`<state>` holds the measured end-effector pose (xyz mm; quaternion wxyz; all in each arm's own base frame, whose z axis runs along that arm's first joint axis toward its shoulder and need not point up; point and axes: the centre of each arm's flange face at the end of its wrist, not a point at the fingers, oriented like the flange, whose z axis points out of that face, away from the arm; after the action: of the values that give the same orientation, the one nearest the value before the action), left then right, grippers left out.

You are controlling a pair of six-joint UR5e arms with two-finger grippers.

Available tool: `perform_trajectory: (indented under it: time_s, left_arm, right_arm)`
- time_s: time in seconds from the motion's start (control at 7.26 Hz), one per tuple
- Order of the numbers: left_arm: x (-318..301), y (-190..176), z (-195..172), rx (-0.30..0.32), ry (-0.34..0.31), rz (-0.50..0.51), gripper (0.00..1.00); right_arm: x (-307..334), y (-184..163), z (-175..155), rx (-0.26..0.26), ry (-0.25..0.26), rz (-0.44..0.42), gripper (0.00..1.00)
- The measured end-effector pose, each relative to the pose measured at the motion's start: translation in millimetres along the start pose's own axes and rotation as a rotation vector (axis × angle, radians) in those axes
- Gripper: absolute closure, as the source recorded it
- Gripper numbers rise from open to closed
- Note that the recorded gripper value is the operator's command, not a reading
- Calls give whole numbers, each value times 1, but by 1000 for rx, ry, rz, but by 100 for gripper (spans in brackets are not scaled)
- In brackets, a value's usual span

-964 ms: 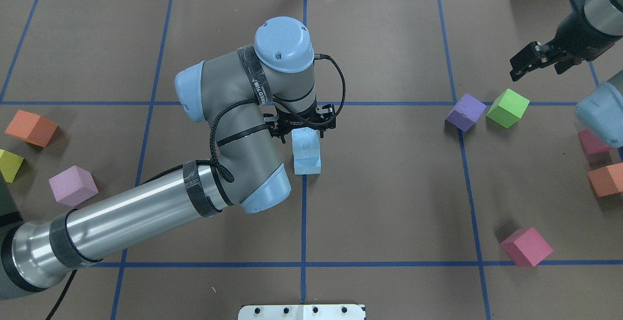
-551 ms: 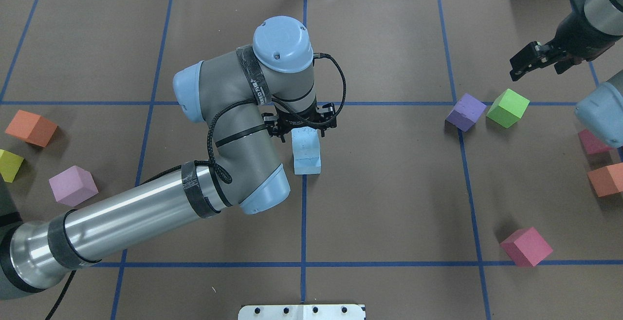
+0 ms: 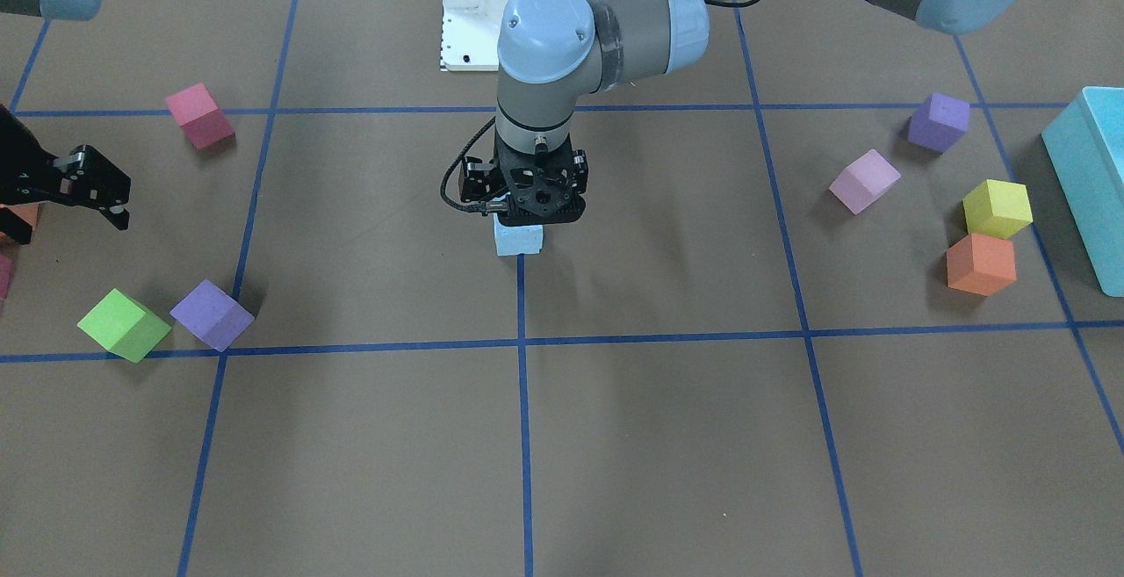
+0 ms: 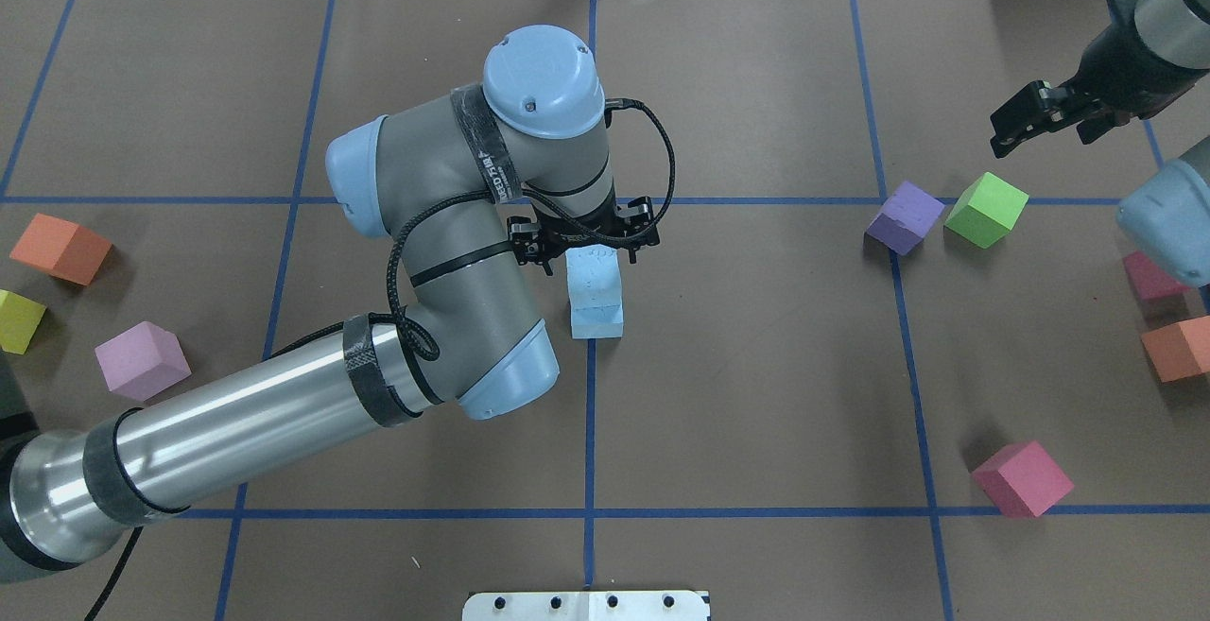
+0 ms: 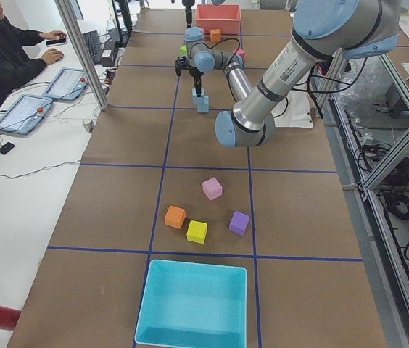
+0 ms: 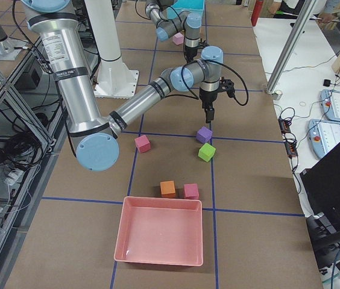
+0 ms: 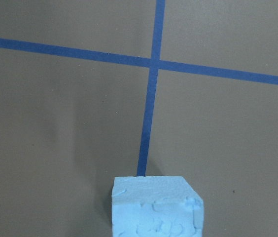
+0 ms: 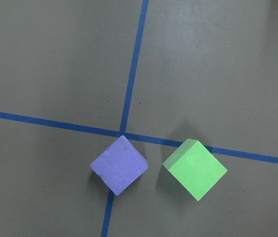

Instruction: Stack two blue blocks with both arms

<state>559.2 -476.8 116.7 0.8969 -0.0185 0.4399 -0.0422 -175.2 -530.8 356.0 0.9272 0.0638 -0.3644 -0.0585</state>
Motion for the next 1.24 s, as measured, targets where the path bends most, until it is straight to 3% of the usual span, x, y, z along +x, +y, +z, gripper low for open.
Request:
perform_trajectory:
  time_s: [0.28,0.69,0.96,1.24]
  left_arm:
    - [-51,-6,-22,31,8,117,1]
    - [-152,-45,-93,67,-74,292,0]
    - [-230,-78,-149,85,-132,382,0]
    - [-315,-111,-193,85,-141,424,0]
  right_arm:
    - [-2,-1,-1,3,0,1,0]
    - [-2,-7,-7,26,8,8,0]
    - [3,-14,-11,66,60,7,0]
    - [17,-20,-11,89,89,18,0]
